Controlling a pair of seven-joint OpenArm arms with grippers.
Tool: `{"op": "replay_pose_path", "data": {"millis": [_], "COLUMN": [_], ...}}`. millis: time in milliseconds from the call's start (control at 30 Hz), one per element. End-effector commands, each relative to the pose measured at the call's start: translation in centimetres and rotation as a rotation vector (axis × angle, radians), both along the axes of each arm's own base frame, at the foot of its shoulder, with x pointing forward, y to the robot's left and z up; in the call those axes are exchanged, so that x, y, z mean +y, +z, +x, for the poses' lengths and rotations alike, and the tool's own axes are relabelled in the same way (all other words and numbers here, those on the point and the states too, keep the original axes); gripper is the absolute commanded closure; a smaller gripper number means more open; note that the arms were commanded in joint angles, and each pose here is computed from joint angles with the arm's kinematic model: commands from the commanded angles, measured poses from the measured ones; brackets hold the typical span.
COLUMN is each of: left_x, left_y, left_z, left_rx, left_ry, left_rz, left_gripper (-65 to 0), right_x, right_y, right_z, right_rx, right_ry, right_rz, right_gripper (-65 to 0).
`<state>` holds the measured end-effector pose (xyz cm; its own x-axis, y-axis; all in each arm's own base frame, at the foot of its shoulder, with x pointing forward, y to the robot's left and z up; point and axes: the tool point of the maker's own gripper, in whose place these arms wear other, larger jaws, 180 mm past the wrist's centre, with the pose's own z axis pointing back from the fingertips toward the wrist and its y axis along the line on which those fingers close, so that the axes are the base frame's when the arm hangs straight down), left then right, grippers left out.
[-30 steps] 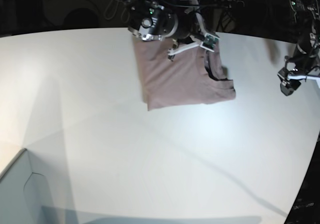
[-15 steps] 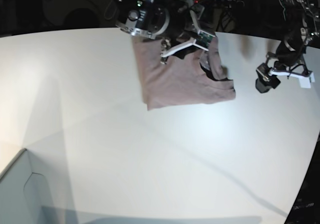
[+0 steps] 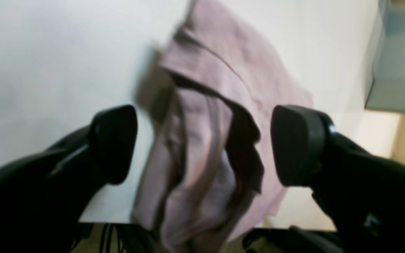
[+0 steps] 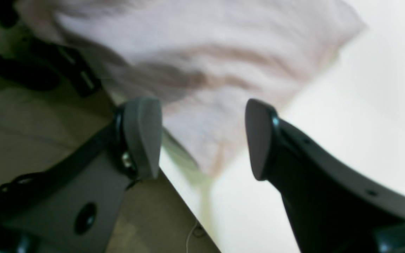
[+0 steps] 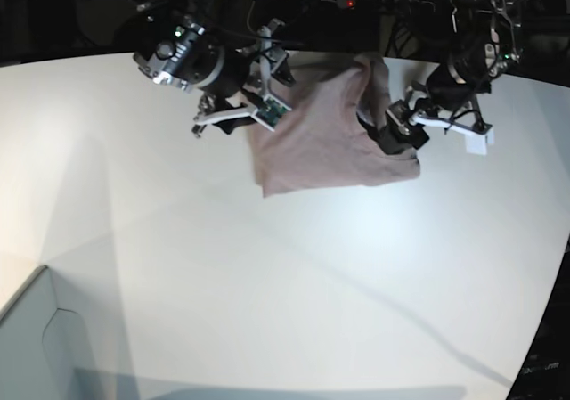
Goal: Layout the t-shirt on the table in an organized manner, then fold the t-shirt properly
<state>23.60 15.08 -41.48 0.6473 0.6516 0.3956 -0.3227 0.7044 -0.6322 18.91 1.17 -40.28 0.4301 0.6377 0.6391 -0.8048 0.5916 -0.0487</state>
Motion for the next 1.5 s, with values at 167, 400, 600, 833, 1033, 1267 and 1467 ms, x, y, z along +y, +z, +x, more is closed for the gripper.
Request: {"op": "replay_pose_path", "data": {"millis": [167, 400, 600, 833, 1033, 1267, 1467], "left_x": [-1.1, -3.0, -4.3, -6.6, -10.6, -17.7, -23.3], "left_y": [-2.5, -4.2, -3.9, -3.5, -3.6, -1.8, -0.3], "left_z": [0.4, 0.9, 2.8, 6.0, 9.6, 12.8, 14.0], "left_rx": [0.061, 0.104, 0.088, 0.054, 0.032, -0.065, -0.161], "left_ry": [-0.021, -0.071, -0.133, -0.348, -0.563, -0.891, -1.091], "left_rz": [-0.04, -0.065, -0.056, 0.098, 0.25, 0.471, 0.652], "left_gripper": [-57.7, -44.1, -7.4, -0.1, -0.2, -0.2, -0.2], "right_x": [0.0, -0.2, -0.6, -5.5, -11.6, -19.1, -23.7], "right_y": [0.9, 0.8, 0.8, 0.6, 0.5, 0.5, 0.5], "right_z": [0.8, 0.7, 1.1, 3.0, 4.1, 3.4, 1.8], "right_rx": [-0.029, -0.028, -0.032, -0.046, -0.057, -0.055, -0.041], "right_ry": [-0.018, -0.017, -0.03, -0.174, -0.341, -0.545, -0.705], "right_rz": [0.032, 0.027, 0.021, -0.027, -0.086, -0.163, -0.196], "right_gripper": [-37.7, -37.7, -37.7, -37.7, -37.7, -37.7, -37.7]}}
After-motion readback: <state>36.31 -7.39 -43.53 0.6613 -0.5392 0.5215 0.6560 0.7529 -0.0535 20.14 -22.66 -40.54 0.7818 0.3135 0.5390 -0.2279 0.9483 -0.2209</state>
